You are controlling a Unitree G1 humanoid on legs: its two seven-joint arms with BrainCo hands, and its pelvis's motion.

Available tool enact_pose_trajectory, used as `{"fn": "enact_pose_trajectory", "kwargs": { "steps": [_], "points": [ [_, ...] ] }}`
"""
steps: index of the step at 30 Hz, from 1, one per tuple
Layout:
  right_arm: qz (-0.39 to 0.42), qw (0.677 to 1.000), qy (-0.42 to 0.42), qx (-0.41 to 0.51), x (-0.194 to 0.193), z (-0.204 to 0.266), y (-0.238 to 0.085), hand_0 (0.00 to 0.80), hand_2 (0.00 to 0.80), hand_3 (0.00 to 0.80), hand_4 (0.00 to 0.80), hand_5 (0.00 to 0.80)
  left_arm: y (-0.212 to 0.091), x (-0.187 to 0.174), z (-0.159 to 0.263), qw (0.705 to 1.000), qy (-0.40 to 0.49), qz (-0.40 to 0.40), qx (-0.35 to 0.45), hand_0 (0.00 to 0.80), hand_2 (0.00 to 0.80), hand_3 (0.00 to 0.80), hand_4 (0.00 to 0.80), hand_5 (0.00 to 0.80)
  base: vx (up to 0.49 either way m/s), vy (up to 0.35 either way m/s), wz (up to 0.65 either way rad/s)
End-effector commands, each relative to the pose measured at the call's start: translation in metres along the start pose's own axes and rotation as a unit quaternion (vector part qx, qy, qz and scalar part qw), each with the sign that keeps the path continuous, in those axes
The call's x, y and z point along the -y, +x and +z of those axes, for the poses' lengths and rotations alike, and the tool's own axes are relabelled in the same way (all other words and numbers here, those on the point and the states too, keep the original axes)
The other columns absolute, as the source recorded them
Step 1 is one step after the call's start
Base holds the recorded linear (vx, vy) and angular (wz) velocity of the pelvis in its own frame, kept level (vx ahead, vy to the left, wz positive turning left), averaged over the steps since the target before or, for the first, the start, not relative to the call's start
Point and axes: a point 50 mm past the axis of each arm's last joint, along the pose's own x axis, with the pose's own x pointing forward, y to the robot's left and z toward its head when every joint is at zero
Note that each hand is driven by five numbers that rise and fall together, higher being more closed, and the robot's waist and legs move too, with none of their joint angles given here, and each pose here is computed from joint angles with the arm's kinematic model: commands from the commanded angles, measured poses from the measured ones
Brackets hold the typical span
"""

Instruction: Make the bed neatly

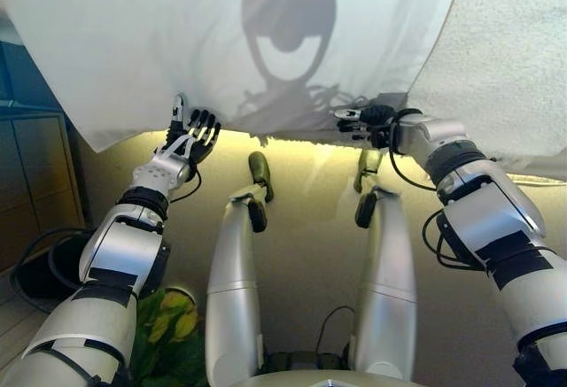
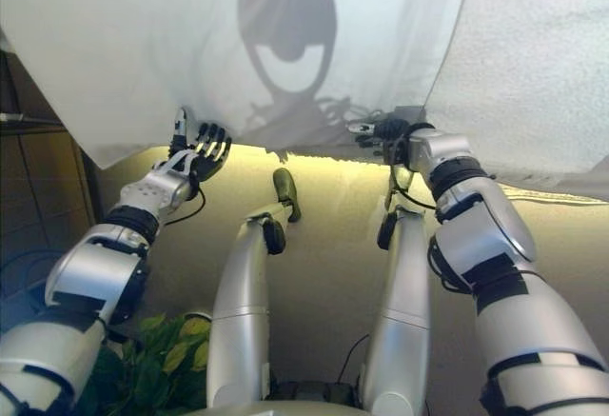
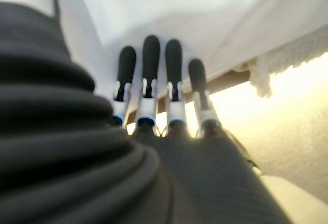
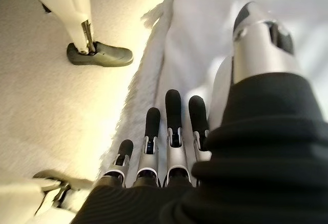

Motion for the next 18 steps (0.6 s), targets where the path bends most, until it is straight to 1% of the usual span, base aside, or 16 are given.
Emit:
{"fn": "enact_pose_trajectory", "kwargs": {
  "steps": [1, 8, 10, 18],
  "points": [
    [-0.035, 0.999, -0.017, 0.005, 0.018, 0.015, -0.010, 0.000, 0.000, 0.000, 0.000, 0.000, -0.003, -0.002, 0.019, 0.997, -0.072, 0.021, 0.036, 0.000, 0.000, 0.000, 0.000, 0.000, -0.047, -0.044, 0.02],
    [-0.039, 0.999, 0.002, 0.001, 0.024, 0.009, -0.010, 0.000, 0.000, 0.000, 0.000, 0.000, -0.007, -0.009, 0.032, 0.995, -0.075, 0.048, 0.051, 0.000, 0.000, 0.000, 0.000, 0.000, -0.042, -0.052, 0.02],
    [-0.035, 0.999, 0.005, -0.002, 0.025, 0.006, -0.010, 0.000, 0.000, 0.000, 0.000, 0.000, -0.008, -0.011, 0.033, 0.995, -0.073, 0.046, 0.051, 0.000, 0.000, 0.000, 0.000, 0.000, -0.007, -0.061, 0.01],
    [-0.003, 0.999, 0.007, -0.042, 0.023, -0.034, -0.001, 0.000, 0.000, 0.000, 0.000, 0.000, -0.010, -0.028, 0.025, 0.997, -0.056, 0.035, 0.037, 0.000, 0.000, 0.000, 0.000, 0.000, 0.003, -0.095, -0.06]
  ]
}}
